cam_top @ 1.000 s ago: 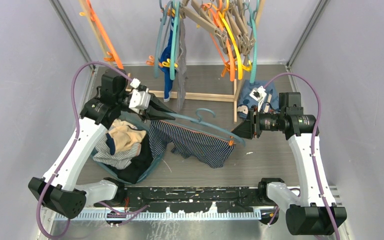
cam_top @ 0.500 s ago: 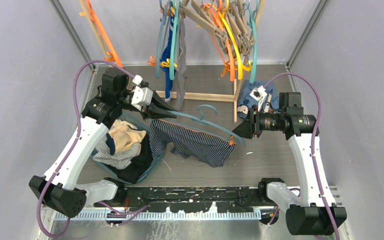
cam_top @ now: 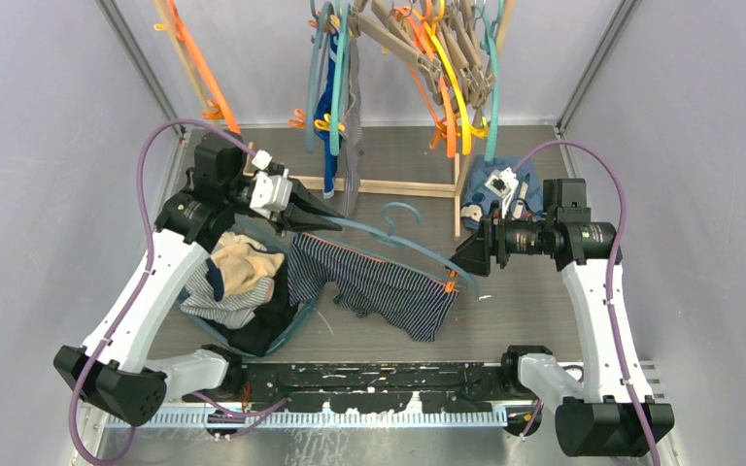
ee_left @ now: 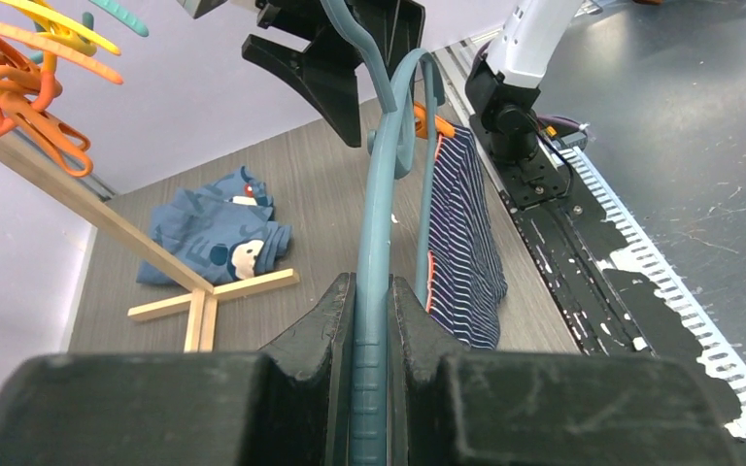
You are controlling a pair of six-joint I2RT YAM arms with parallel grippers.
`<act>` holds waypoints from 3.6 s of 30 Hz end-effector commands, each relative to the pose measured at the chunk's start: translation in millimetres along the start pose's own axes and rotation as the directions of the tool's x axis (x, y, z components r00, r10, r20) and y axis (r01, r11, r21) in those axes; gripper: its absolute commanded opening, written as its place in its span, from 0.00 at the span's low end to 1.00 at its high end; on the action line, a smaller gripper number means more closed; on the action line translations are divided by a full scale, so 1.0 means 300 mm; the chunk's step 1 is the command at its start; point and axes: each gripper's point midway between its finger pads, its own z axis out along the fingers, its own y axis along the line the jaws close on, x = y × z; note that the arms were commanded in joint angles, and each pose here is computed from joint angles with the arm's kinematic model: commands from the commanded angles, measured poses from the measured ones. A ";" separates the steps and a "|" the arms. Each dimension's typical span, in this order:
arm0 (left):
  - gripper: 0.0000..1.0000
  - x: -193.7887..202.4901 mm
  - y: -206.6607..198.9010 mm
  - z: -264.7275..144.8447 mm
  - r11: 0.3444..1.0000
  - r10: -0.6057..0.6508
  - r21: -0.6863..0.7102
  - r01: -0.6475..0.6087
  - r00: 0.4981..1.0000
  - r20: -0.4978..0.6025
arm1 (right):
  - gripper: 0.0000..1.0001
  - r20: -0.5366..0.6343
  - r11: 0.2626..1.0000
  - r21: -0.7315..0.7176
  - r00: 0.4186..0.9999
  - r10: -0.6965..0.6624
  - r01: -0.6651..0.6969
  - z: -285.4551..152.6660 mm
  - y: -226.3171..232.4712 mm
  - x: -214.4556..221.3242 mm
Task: Remove the underwear clipped to the hanger
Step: Remove the underwear from the hanger.
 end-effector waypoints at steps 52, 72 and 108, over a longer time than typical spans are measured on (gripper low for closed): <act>0.00 -0.050 -0.051 -0.040 0.940 0.341 0.033 -0.341 0.940 -0.005 | 0.54 0.015 0.971 -0.220 0.995 0.100 -0.094 0.055 0.031 0.053; 0.00 -0.039 -0.056 -0.040 0.945 0.326 0.027 -0.326 0.945 -0.005 | 0.20 0.024 0.980 -0.198 0.999 0.034 -0.028 0.058 0.017 0.031; 0.00 -0.063 -0.002 -0.035 0.974 0.226 -0.017 -0.226 0.974 -0.002 | 0.52 0.030 0.991 -0.125 0.999 -0.033 0.036 0.042 0.003 -0.011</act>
